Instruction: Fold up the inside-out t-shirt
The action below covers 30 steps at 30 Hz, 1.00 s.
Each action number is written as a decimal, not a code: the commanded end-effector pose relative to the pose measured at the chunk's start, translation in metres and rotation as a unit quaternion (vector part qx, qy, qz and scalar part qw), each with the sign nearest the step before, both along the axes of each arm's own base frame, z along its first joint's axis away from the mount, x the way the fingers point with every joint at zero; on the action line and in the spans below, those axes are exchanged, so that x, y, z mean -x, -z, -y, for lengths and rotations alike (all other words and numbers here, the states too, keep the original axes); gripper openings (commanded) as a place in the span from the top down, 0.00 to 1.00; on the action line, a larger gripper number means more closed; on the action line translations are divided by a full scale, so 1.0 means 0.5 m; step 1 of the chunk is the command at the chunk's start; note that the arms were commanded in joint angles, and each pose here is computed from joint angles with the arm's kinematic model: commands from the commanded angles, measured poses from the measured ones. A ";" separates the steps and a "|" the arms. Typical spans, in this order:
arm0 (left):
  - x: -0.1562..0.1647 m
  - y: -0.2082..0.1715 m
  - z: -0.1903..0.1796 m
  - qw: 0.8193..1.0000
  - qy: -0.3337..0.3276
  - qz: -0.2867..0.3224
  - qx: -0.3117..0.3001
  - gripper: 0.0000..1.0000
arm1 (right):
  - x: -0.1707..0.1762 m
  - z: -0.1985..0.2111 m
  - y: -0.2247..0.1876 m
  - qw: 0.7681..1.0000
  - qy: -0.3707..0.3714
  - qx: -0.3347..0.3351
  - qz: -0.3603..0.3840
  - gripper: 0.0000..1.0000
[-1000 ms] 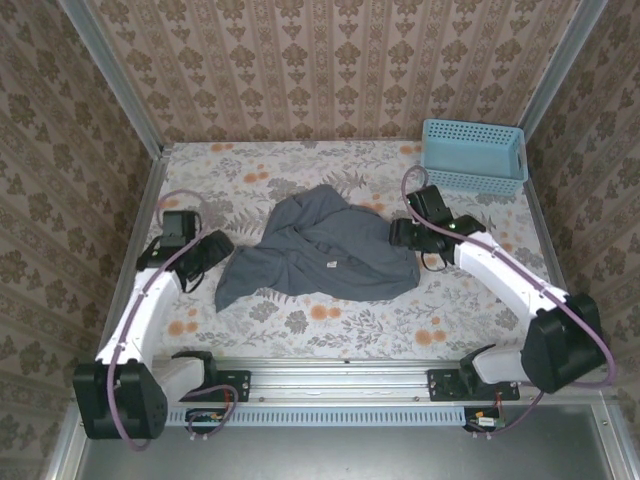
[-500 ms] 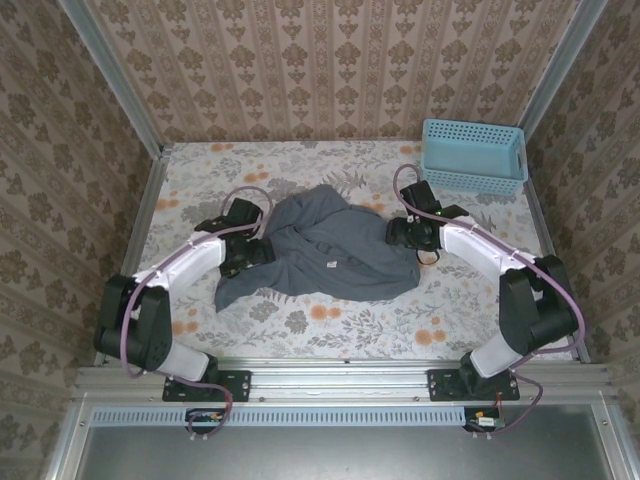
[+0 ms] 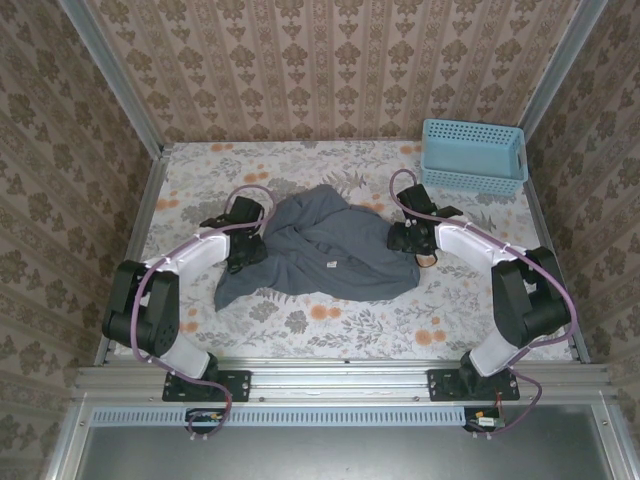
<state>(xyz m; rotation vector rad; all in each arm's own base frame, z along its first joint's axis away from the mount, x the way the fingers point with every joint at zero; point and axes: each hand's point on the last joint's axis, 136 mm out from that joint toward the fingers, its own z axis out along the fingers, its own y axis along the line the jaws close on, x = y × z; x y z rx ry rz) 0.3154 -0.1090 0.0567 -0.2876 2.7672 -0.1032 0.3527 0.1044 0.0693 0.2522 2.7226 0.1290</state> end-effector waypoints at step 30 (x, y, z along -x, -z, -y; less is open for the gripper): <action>0.147 -0.793 -0.164 0.831 -0.049 0.550 0.065 1.00 | 0.161 0.091 -0.732 0.891 0.002 -0.091 0.444 1.00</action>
